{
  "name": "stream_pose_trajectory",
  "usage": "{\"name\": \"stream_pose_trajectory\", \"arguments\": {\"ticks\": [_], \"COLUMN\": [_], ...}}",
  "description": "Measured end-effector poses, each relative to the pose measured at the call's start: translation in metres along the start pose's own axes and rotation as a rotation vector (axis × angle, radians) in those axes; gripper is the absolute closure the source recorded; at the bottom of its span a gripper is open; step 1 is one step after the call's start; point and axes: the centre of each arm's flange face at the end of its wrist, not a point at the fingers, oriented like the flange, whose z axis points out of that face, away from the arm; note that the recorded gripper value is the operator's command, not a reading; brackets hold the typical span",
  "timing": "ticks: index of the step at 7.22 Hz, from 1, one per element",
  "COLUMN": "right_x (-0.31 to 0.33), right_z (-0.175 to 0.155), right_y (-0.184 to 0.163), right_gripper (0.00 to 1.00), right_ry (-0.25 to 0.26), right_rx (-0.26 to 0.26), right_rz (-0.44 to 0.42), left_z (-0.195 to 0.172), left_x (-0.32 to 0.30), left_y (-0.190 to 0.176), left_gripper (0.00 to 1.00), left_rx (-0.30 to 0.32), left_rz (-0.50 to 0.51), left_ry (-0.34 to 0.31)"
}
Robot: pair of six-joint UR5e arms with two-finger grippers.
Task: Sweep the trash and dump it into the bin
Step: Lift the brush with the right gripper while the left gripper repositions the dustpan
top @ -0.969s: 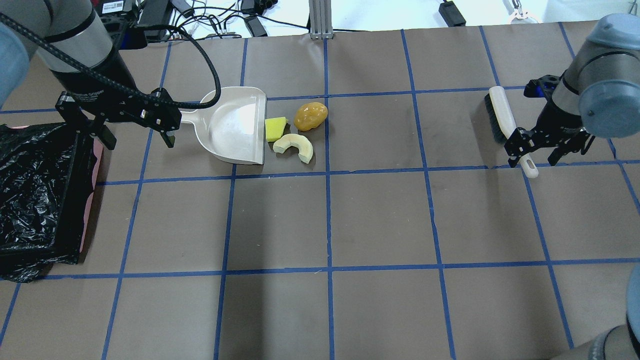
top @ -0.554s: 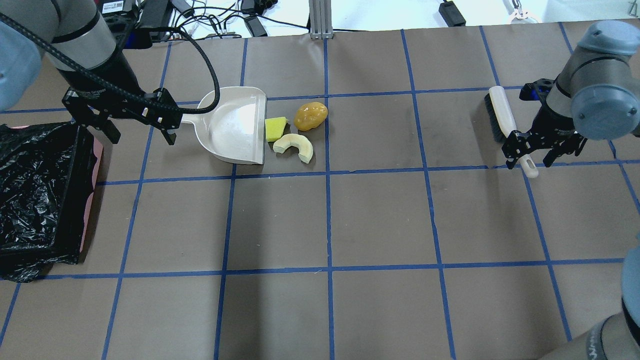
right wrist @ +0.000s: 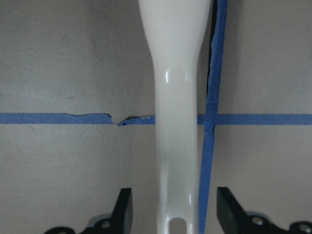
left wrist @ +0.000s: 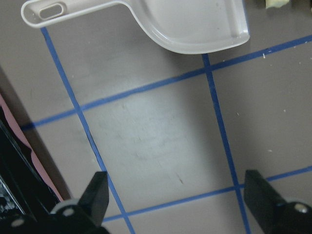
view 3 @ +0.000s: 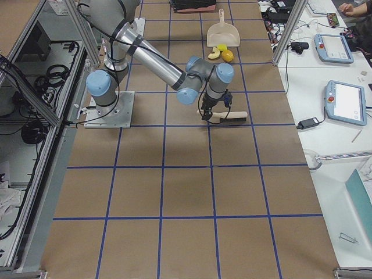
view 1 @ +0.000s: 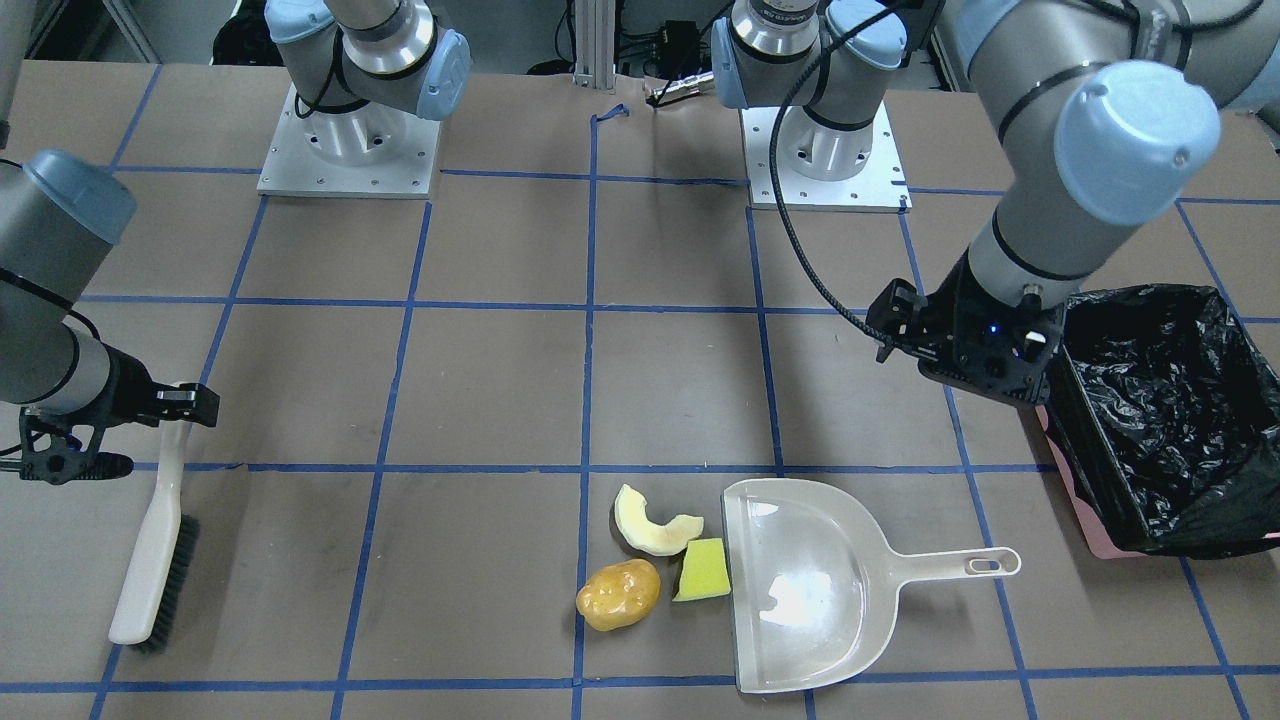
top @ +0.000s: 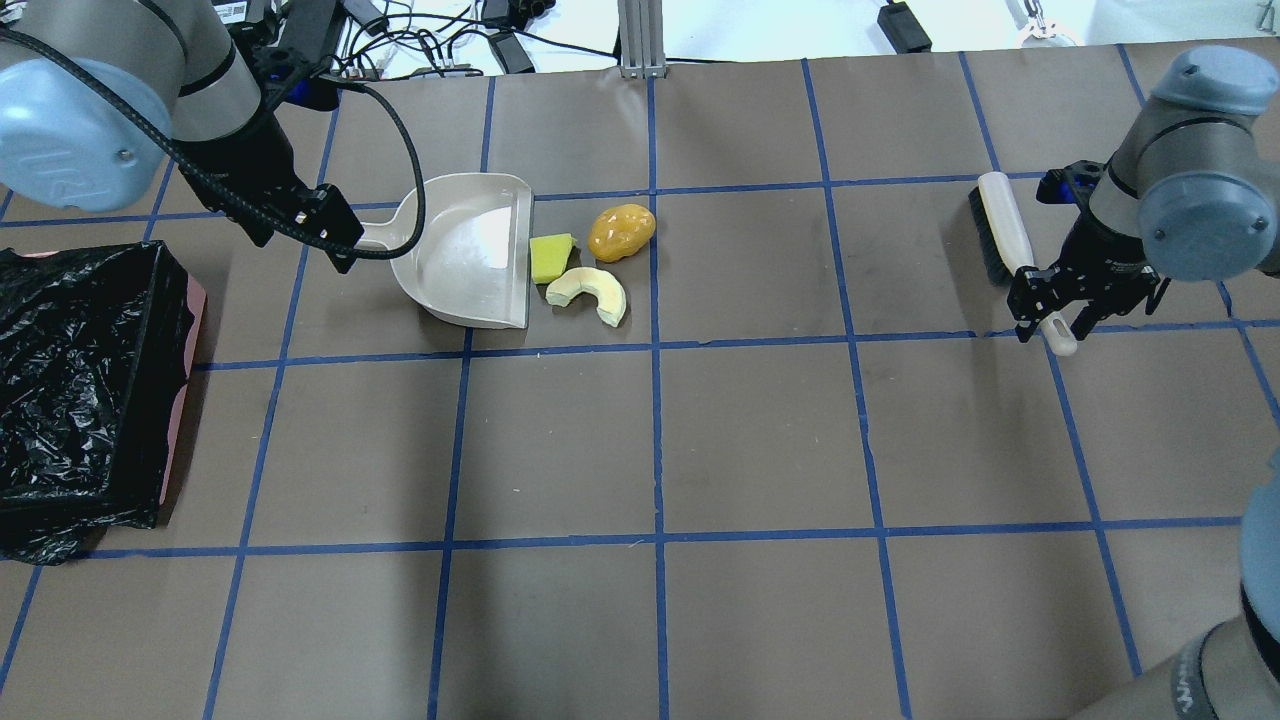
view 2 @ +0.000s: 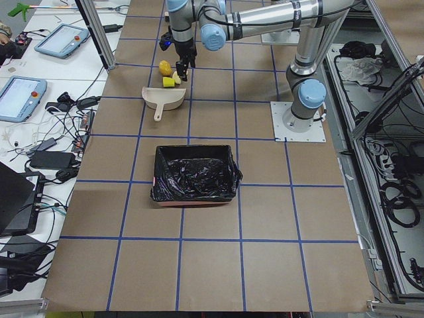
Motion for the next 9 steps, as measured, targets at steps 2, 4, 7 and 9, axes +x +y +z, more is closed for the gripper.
{"name": "stream_pose_trajectory", "arguments": {"ticks": [2, 4, 7, 9], "right_x": [0.001, 0.003, -0.001, -0.027], "right_z": [-0.003, -0.010, -0.035, -0.039], "right_y": [-0.002, -0.004, -0.011, -0.015], "right_gripper": [1.00, 1.00, 1.00, 1.00], "right_ry": [0.001, 0.010, 0.019, 0.026], "right_rx": [0.006, 0.016, 0.052, 0.060], "right_rz": [0.000, 0.001, -0.009, -0.036], "left_z": [0.040, 0.063, 0.088, 0.095], "left_x": [-0.046, -0.070, -0.082, -0.087], "left_y": [-0.016, -0.030, -0.044, -0.052], "left_gripper": [0.00, 0.00, 0.00, 0.00], "left_rx": [0.025, 0.044, 0.045, 0.045], "left_rz": [0.283, 0.557, 0.801, 0.856], "left_ry": [-0.021, -0.056, -0.075, -0.076]}}
